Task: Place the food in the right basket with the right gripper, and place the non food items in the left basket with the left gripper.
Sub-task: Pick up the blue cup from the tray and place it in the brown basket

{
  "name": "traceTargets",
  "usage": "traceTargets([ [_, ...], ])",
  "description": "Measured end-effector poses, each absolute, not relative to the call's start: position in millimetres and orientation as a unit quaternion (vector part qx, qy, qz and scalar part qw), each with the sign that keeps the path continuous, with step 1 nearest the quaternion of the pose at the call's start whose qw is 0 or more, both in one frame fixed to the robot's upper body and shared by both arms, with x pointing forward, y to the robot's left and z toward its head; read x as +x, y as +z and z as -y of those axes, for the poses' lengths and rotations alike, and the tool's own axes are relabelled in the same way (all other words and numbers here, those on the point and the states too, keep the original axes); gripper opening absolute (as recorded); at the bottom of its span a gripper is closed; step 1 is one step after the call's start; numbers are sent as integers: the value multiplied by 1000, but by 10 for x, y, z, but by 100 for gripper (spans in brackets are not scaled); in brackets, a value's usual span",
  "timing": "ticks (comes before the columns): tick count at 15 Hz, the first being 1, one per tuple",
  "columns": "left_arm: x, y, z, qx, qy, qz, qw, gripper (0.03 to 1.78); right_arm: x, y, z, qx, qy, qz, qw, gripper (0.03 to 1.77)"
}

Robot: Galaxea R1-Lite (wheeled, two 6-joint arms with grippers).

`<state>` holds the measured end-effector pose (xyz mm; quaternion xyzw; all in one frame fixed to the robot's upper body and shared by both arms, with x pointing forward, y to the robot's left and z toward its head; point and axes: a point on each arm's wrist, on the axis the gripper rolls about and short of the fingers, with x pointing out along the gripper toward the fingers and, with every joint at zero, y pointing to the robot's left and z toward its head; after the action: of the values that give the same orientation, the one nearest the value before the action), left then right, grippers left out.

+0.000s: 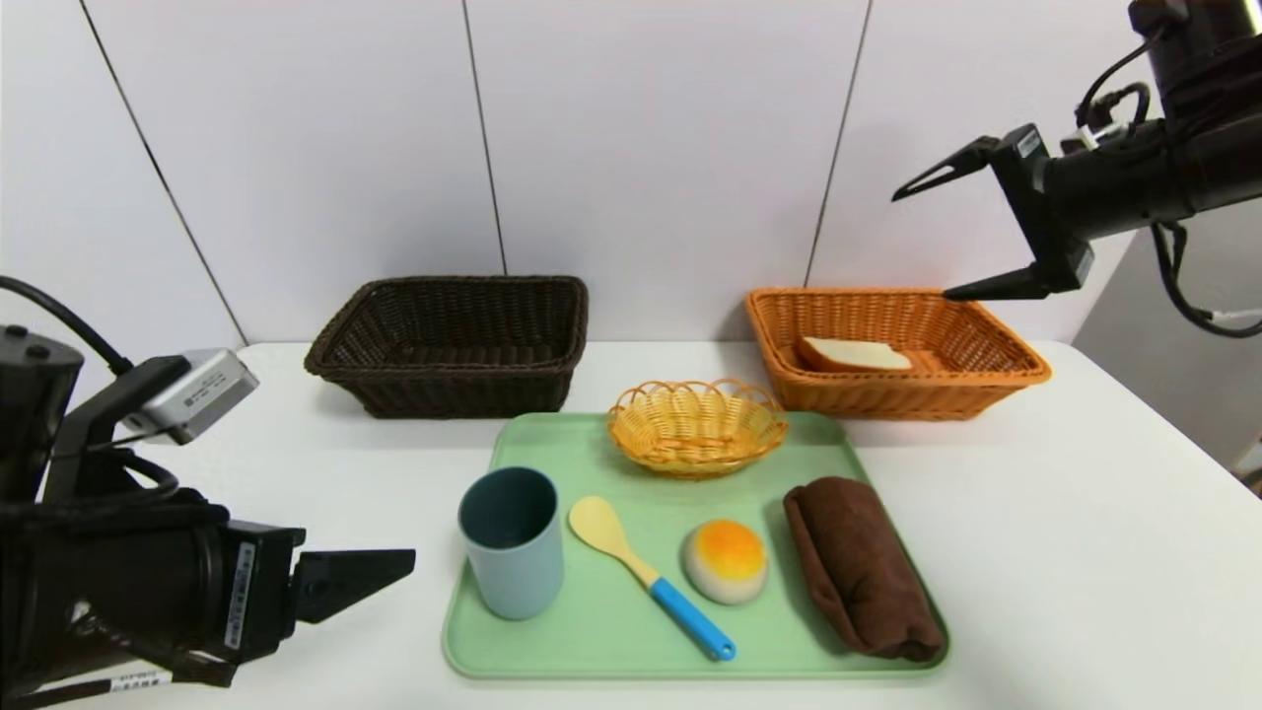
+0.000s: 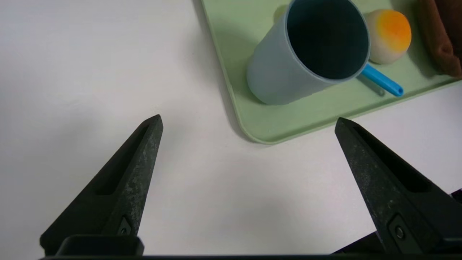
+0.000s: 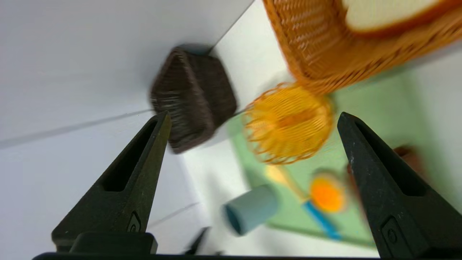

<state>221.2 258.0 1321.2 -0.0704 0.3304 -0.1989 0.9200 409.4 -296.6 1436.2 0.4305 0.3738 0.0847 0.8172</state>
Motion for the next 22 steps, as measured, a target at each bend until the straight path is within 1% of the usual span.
traceTargets([
  [1,2178,13136,-2580,-68,-209,-317,922,169,4026,14435,2954,369,97,-349,856,160],
  [2,2155,13062,-2583,-63,-219,-302,926,169,3971,14511,2954,313,111,-322,886,162],
  [4,2108,12910,-2599,-45,-239,-263,934,169,3906,14659,2955,218,133,-260,931,164],
  [5,2086,12865,-2605,-35,-252,-239,937,169,3897,14720,2954,189,141,-232,944,165],
  [7,2031,12779,-2610,-37,-298,-208,931,169,3877,14774,2954,174,145,-211,951,166],
  [10,1970,12666,-2613,-47,-357,-190,913,169,3857,14812,2967,137,134,-192,962,168],
  [13,2004,12593,-2590,-47,-360,-191,912,169,3798,14875,2975,91,144,-170,971,169],
  [16,2109,12538,-2530,-37,-357,-194,913,169,3772,14912,2978,86,146,-158,973,169],
  [22,2267,12391,-2450,1,-337,-204,919,169,3769,14909,3000,89,140,-159,973,169],
])
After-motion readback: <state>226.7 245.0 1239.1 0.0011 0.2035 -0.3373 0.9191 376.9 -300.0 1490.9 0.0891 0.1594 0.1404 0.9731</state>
